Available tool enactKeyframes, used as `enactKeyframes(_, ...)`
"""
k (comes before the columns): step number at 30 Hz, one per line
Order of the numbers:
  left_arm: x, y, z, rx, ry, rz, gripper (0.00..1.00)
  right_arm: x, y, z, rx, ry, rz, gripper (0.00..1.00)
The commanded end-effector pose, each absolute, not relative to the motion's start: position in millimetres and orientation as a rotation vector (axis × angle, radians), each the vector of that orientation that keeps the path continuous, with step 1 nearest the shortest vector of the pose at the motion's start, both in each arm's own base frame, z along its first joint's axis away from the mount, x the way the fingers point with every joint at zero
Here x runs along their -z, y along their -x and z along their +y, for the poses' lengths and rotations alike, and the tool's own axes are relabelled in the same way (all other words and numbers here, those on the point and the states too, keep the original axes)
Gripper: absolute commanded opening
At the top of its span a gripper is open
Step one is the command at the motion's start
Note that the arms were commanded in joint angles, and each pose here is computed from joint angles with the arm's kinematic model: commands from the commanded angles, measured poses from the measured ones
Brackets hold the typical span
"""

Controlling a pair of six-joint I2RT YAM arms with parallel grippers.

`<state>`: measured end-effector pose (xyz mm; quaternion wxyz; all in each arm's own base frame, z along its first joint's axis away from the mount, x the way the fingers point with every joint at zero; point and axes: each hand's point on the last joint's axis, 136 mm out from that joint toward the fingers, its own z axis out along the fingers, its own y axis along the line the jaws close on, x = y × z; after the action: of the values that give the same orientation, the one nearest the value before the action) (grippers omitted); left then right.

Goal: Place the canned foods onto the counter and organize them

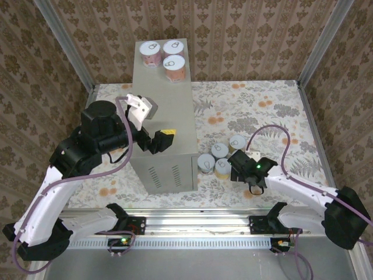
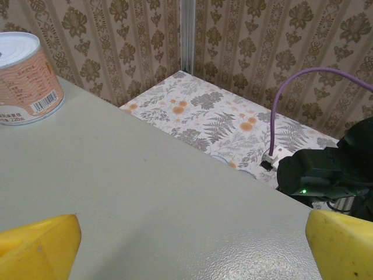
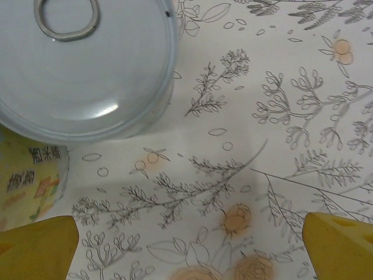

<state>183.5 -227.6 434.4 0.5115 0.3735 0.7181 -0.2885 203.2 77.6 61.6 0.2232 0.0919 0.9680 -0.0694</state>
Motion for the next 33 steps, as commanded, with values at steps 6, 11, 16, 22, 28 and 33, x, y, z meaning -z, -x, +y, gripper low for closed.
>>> enactKeyframes(6,-430.5,-183.8,-223.3,0.658,-0.902,1.735,1.0,-67.4,-244.1,83.3,0.156,-0.284,2.591,1.0)
enactKeyframes(11,-427.9,-187.6,-225.7,0.646,-0.905,1.744,1.0,-66.0,-256.4,83.7,0.135,-0.284,2.593,0.98)
enactKeyframes(16,-425.4,-191.8,-229.6,0.642,-0.911,1.754,1.0,-66.2,-276.0,92.3,0.063,-0.279,2.567,0.97)
enactKeyframes(22,-425.2,-195.1,-230.9,0.63,-0.914,1.759,1.0,-62.6,-290.9,93.7,0.05,-0.265,2.566,0.95)
enactKeyframes(28,-424.9,-196.4,-231.5,0.627,-0.913,1.763,1.0,-62.6,-305.3,97.9,-0.012,-0.248,2.565,0.95)
enactKeyframes(33,-426.3,-197.0,-231.6,0.624,-0.911,1.761,1.0,-63.2,-310.3,96.5,0.009,-0.228,2.574,0.86)
